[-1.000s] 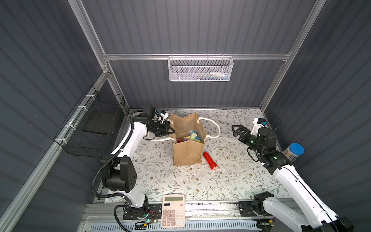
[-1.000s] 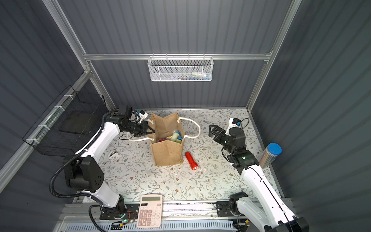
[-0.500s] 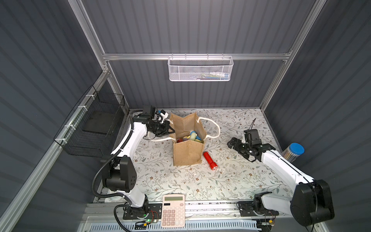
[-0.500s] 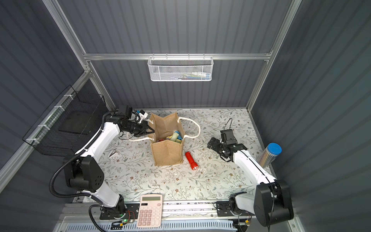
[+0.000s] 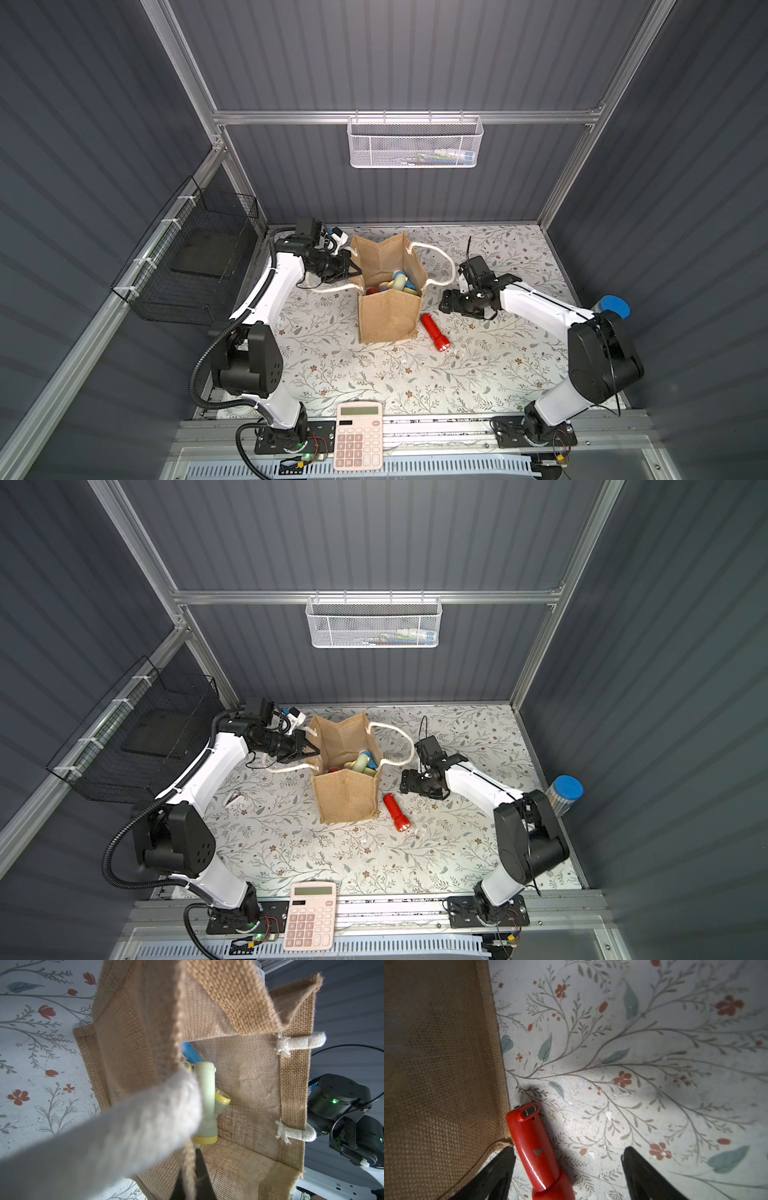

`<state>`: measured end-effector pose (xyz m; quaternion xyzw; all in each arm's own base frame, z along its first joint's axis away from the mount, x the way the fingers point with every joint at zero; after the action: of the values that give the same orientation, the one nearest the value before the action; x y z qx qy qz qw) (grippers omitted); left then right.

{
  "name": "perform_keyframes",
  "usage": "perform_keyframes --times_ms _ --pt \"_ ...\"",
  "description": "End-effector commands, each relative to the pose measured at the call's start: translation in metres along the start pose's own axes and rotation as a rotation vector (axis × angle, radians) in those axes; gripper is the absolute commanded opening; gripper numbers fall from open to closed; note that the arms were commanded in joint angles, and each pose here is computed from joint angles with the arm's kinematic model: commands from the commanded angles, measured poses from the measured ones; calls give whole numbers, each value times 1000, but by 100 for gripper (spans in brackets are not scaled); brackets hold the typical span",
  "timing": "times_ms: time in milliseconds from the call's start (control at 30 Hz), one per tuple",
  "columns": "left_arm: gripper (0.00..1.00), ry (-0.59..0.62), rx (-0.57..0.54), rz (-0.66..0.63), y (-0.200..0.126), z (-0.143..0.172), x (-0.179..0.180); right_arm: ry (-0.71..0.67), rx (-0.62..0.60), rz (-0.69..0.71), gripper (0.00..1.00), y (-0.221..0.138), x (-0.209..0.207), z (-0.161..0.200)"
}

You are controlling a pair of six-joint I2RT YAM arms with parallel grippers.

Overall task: Put the flashlights into the tote bags
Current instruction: Pick up the flashlight from the center of the board.

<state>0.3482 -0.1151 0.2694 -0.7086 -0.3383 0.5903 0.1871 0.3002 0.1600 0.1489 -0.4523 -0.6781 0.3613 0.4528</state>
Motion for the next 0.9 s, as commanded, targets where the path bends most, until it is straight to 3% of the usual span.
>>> perform_keyframes --times_ms 0,533,867 --pt "0 9 -9 -10 -3 -3 1 -123 61 6 82 4 10 2" --pt "0 6 -3 -5 -1 -4 1 -343 151 18 77 20 46 10" --pt "0 3 3 6 -1 -4 0 -379 189 55 76 33 56 14"
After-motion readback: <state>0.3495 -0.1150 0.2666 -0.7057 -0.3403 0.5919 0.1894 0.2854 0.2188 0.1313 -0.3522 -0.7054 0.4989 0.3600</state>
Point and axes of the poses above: each gripper's point midway between its finger pads, its own y axis out along the fingers, its own x axis along the line the jaws close on, z = x × y, the point moved 8 cm from there along -y, back along the fingers, and after that the axes turned 7 degrees about -y, right-handed, at the moved point
